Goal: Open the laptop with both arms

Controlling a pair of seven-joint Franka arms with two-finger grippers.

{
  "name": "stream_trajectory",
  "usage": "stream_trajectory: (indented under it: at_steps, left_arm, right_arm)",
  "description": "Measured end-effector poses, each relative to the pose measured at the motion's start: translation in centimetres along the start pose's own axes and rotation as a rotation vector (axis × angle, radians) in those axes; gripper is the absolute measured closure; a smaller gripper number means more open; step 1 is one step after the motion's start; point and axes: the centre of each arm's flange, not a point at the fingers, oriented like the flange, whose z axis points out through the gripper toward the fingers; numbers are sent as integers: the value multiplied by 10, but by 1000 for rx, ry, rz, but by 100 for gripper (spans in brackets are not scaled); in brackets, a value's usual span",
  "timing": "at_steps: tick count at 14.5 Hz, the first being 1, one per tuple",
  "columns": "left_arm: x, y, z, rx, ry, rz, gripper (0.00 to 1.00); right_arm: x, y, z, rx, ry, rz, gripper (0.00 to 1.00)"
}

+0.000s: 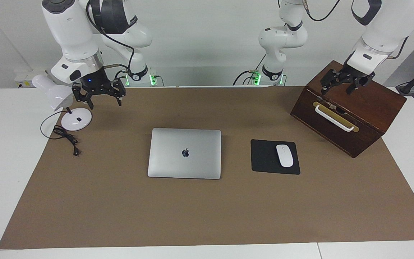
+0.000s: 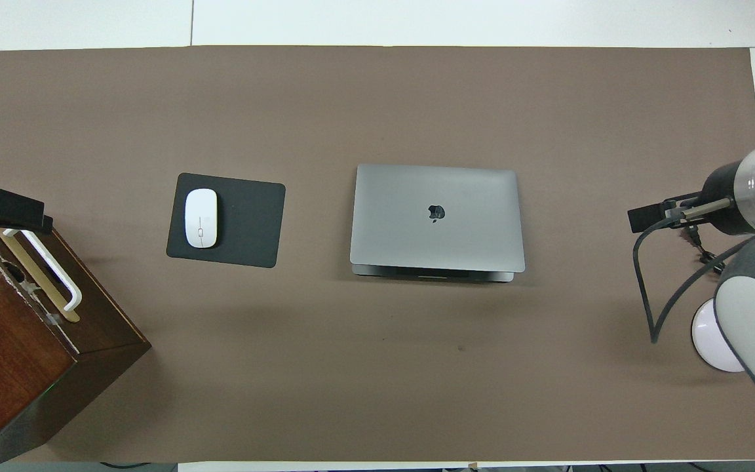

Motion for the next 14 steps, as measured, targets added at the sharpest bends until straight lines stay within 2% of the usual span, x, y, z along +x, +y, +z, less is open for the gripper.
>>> stream_trajectory:
  at_steps: [14]
  left_arm:
    - [0,0,-1,0,6,0,0]
  right_arm:
    - [-1,18,-1,-2,10,-13,0]
